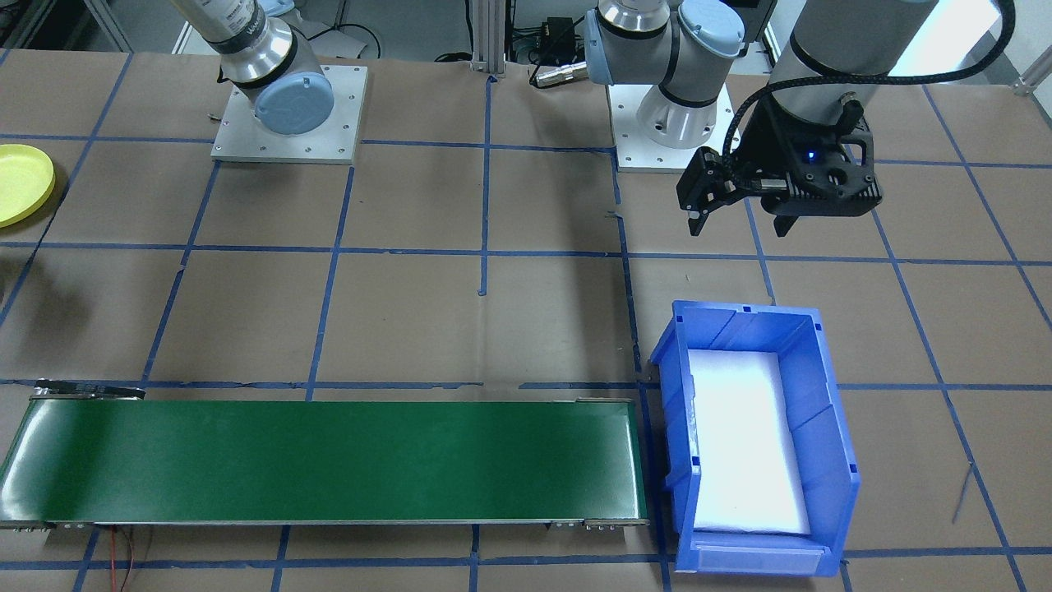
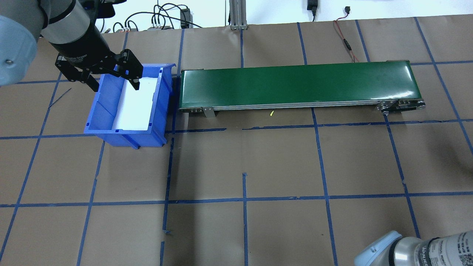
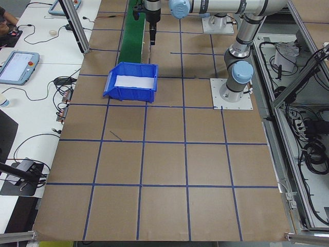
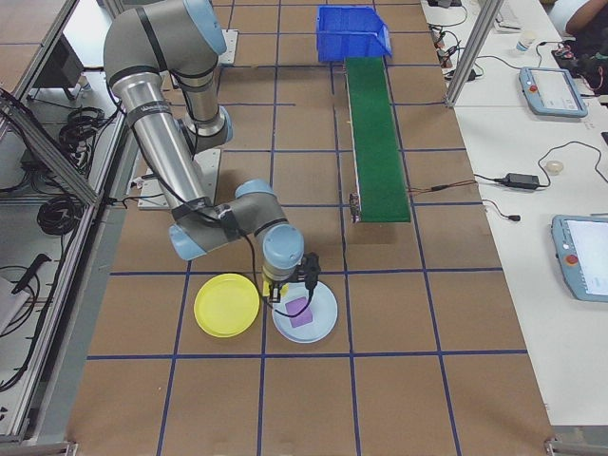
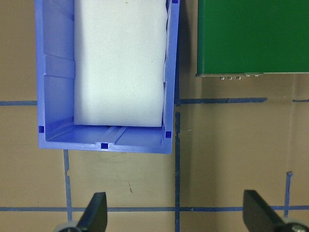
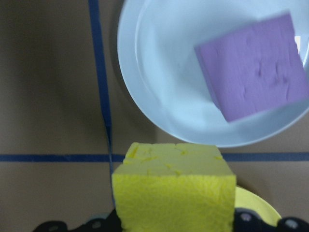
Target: Move block left to right into plate
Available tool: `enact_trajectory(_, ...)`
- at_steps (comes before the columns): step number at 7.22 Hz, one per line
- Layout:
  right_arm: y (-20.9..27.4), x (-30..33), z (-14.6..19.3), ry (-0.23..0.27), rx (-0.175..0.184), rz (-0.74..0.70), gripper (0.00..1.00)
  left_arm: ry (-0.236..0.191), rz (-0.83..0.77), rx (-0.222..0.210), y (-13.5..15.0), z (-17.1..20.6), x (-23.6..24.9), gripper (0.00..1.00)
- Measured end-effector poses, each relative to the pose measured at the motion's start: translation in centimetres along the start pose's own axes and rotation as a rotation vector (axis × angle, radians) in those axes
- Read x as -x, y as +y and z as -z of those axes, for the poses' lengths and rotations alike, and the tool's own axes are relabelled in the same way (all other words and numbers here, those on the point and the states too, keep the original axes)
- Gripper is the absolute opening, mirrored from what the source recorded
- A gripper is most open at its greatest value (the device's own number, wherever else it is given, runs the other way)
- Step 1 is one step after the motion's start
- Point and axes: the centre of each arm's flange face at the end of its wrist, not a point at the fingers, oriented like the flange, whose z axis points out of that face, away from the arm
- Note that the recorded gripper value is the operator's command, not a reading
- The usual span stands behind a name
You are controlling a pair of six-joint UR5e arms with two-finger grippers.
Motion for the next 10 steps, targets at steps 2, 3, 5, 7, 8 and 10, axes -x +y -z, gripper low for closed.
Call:
enact_trajectory(2,6.8,-3.0,-2.8,-0.039,-0.005,0.031,0.56,0.001,0.0,-0.004,0.0,0.0,0.0,1.0)
enact_trajectory(3,8.2,-3.5,-3.9,-0.045,-0.01,0.035,0.99,0.001,0.0,-0.005,0.0,0.0,0.0,1.0)
enact_trajectory(5,8.8,-3.6,-5.7,-0.045,-0.043,0.033,1.0,0.001,-0.001,-0.006,-0.1,0.0,0.0,1.0)
enact_trajectory(7,8.8,-3.6,-5.8,-0.045,-0.051,0.03,1.0,0.001,-0.001,-0.006,-0.1,0.0,0.0,1.0)
enact_trajectory(8,8.8,-3.6,-4.5,-0.046,-0.055,0.03,1.0,0.001,-0.001,-0.007,-0.1,0.1,0.0,1.0)
enact_trajectory(10,6.8,-2.9,1.2,-0.059,-0.052,0.065,1.0,0.001,-0.001,-0.006,0.0,0.0,-0.1,1.0)
